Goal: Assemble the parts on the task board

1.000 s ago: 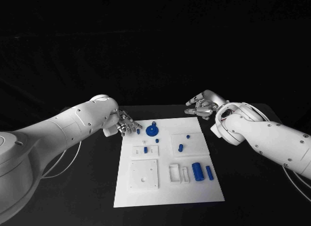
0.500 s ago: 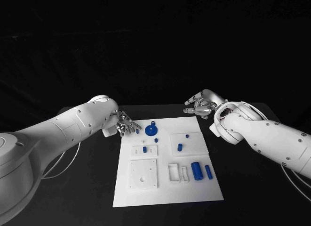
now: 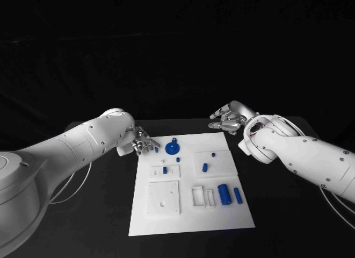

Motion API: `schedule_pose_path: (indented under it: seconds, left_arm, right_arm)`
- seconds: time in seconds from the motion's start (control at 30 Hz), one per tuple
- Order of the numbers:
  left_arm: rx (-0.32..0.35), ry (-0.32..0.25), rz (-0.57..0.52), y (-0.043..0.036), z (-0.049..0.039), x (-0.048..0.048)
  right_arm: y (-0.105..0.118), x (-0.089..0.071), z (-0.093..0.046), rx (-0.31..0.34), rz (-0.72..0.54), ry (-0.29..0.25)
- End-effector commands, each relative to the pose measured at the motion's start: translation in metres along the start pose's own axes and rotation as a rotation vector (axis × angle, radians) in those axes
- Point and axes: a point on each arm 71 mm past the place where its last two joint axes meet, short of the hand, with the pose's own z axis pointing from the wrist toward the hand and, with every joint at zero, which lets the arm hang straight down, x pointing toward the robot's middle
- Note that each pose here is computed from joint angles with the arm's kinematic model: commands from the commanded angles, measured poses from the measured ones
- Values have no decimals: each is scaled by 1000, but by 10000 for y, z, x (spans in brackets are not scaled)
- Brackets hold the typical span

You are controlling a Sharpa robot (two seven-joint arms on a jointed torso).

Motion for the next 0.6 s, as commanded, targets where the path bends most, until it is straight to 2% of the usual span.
schedule_pose_path:
  seconds: [0.03,0.6]
  left_arm:
    - [12,-2,3,-24,3,5]
    - [11,12,-10,-42,17,23]
  right_arm:
    - [11,-8,1,-5,-6,-4]
    - [17,-6,10,-5,-5,-5]
